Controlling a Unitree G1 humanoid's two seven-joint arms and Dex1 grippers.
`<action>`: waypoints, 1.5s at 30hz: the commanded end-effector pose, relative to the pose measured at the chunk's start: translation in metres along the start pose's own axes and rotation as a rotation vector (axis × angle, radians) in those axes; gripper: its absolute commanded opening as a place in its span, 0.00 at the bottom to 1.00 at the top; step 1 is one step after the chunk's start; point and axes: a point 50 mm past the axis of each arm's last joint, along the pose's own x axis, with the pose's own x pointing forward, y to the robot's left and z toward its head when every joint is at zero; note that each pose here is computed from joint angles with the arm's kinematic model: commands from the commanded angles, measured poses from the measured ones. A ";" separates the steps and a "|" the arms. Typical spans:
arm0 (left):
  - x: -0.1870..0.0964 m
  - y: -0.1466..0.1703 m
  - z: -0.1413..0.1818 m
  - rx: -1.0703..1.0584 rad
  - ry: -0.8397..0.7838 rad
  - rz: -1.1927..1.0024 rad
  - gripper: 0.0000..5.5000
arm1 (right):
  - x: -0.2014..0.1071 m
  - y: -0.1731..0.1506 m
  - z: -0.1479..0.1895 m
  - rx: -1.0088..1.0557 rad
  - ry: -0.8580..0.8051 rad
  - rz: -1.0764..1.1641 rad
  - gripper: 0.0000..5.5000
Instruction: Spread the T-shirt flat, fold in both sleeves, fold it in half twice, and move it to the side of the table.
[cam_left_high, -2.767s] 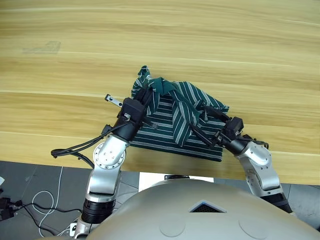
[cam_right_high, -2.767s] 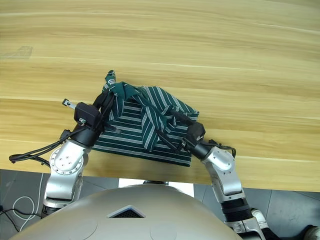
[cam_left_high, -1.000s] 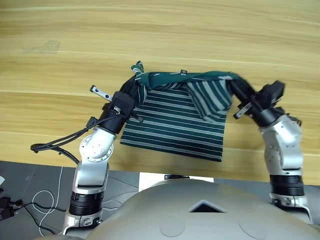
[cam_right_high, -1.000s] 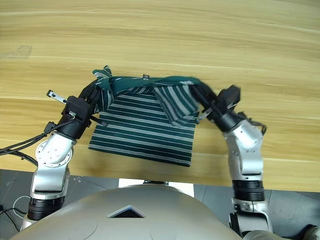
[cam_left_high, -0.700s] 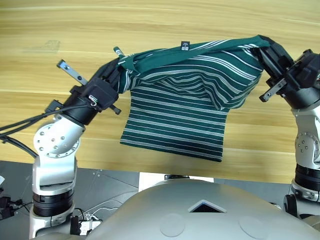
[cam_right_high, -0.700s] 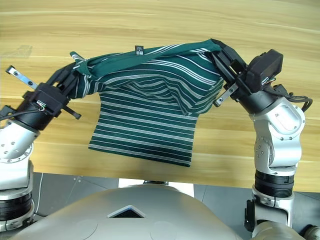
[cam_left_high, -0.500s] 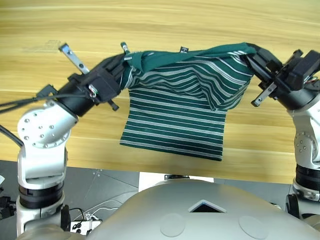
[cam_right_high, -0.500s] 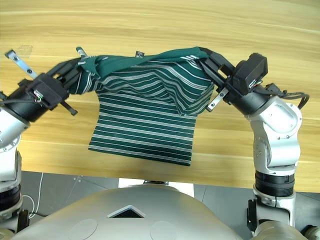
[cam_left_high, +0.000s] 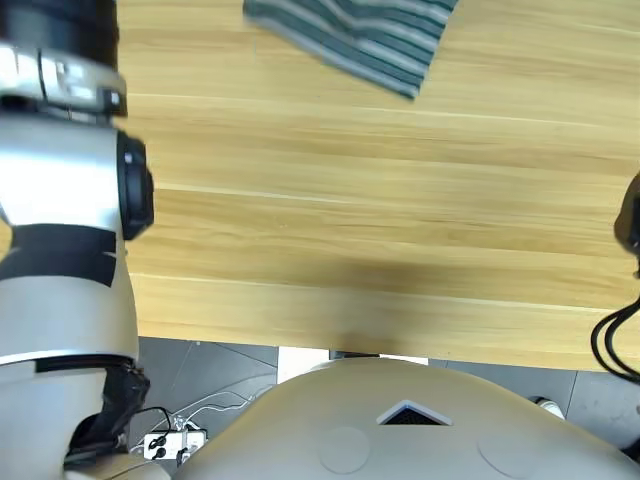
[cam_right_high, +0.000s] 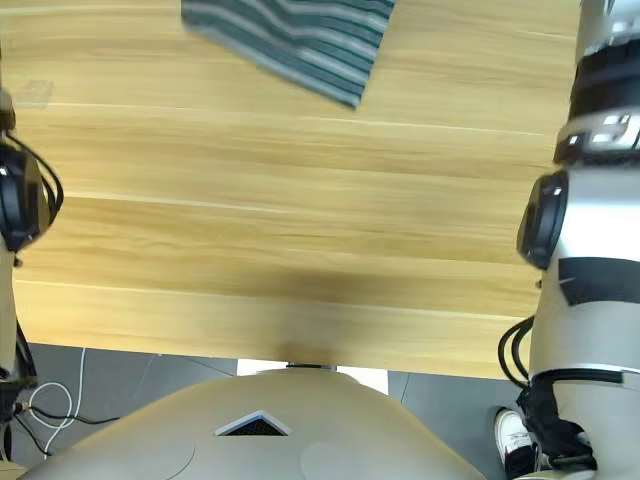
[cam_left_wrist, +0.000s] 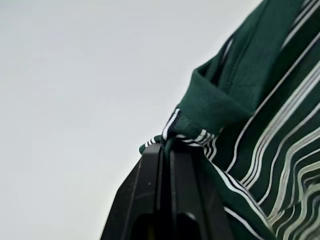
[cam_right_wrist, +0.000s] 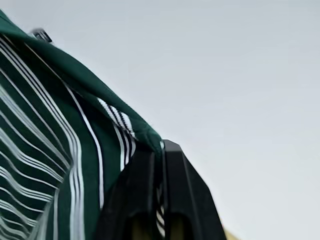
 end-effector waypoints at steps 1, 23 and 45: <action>0.002 0.048 0.013 0.201 0.048 0.067 0.00 | 0.007 -0.040 0.034 -0.094 -0.056 -0.157 0.00; -0.252 -0.206 -0.101 0.007 -0.003 -0.819 0.00 | -0.184 0.125 -0.098 0.294 0.085 0.991 0.00; -0.298 -0.186 -0.064 -0.092 -0.046 -0.923 0.44 | -0.271 0.162 -0.084 0.451 0.260 1.402 0.52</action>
